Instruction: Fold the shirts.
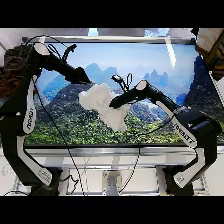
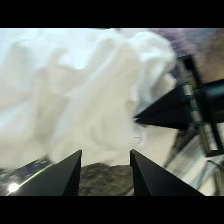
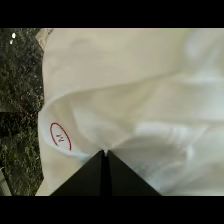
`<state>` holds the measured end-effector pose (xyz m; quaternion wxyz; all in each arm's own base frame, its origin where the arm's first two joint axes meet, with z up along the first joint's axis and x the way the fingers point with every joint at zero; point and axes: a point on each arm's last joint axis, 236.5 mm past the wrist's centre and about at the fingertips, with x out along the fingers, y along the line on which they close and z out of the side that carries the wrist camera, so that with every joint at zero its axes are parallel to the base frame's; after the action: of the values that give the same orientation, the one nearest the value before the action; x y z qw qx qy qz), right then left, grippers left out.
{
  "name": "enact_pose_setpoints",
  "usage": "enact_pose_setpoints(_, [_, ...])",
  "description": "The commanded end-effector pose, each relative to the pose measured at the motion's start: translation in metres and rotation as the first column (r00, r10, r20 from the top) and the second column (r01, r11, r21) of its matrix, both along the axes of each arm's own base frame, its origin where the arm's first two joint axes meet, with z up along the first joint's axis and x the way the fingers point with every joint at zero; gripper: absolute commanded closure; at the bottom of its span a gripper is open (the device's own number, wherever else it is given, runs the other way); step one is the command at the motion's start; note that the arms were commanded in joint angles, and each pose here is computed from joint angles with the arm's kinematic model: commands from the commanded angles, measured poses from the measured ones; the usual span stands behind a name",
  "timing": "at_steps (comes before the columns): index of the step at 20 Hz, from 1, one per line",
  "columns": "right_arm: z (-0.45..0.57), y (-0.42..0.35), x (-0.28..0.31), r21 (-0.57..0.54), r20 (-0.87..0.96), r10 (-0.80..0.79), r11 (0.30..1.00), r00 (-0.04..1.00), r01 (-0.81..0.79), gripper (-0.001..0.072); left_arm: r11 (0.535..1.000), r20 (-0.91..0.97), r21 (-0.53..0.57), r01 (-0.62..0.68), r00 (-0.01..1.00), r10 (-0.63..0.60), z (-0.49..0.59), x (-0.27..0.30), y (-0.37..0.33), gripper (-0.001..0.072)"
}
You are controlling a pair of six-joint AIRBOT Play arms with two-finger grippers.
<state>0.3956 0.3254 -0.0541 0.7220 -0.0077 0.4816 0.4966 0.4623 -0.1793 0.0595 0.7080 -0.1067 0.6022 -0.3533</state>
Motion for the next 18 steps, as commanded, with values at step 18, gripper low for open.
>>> enact_pose_setpoints(18, [0.283, -0.130, 0.177, 0.047, 0.716, -0.346, 0.890, 0.606, 0.453, 0.0690, 0.976, -0.028, 0.210, -0.056, 0.998, 0.064, -0.027, 0.001, 0.044, 0.0216])
